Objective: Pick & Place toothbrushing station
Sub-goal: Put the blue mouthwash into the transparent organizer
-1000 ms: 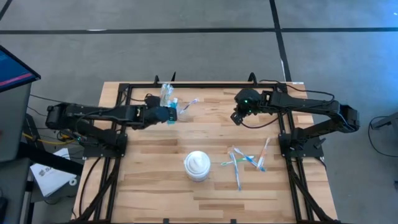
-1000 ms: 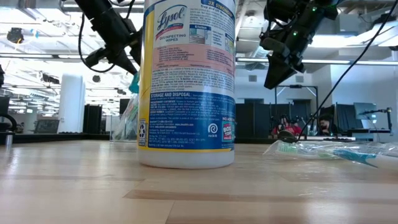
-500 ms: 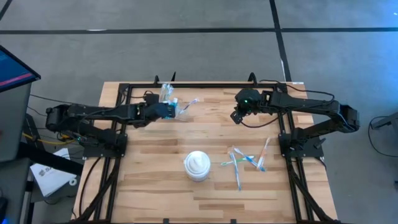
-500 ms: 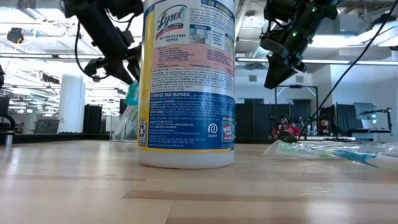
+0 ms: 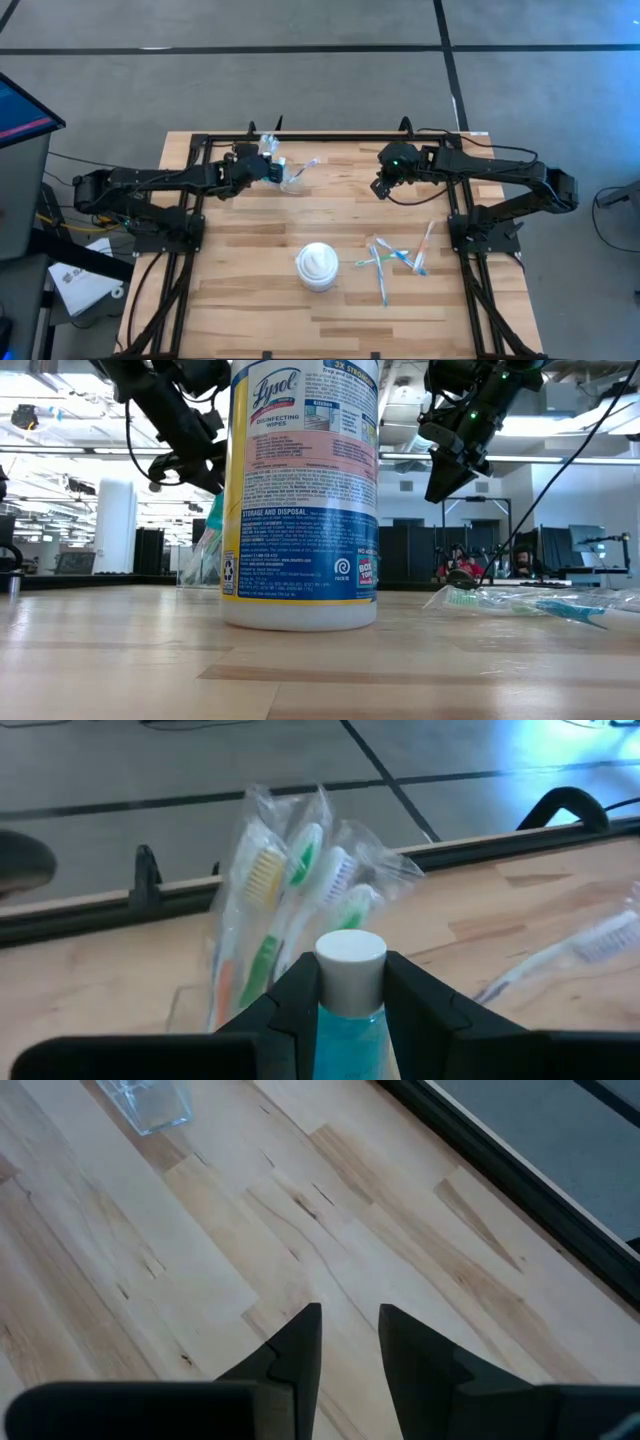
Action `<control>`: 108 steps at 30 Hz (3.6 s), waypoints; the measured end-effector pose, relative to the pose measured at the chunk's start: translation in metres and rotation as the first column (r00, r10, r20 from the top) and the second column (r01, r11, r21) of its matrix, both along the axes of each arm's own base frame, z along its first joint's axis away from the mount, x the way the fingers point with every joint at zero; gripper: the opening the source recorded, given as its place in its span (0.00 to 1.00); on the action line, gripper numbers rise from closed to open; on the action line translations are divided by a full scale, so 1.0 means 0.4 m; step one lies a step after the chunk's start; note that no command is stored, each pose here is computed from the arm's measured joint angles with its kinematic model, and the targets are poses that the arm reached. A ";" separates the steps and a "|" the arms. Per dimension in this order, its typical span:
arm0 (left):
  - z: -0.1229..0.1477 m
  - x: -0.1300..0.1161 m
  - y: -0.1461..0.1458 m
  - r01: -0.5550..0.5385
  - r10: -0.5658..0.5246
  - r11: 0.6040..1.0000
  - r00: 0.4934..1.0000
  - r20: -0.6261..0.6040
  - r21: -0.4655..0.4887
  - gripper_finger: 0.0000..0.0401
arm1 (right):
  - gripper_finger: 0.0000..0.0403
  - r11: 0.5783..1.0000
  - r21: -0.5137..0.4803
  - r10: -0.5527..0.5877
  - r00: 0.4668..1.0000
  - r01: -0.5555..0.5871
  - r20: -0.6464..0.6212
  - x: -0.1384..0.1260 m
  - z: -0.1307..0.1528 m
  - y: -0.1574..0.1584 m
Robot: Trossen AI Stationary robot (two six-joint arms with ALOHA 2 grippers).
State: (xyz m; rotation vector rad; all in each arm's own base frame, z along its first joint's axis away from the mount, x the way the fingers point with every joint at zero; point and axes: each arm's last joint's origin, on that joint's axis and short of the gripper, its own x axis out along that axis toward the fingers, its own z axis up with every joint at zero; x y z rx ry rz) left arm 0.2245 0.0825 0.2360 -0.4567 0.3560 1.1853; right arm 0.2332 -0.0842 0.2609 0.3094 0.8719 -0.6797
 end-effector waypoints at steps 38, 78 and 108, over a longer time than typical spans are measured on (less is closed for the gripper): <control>-0.129 -0.040 0.007 0.048 -0.057 0.988 0.996 0.062 0.150 0.22 | 0.23 1.000 -0.024 -0.017 1.000 0.017 -0.003 0.000 0.001 -0.002; -0.119 -0.030 -0.001 0.207 -0.217 0.971 0.973 0.077 0.123 0.30 | 0.23 0.998 -0.058 -0.032 0.999 0.034 0.036 0.007 0.008 -0.007; -0.117 0.010 0.013 0.218 -0.258 0.957 0.941 0.221 0.189 0.24 | 0.23 0.998 -0.061 -0.033 0.999 0.035 0.041 0.008 0.009 -0.007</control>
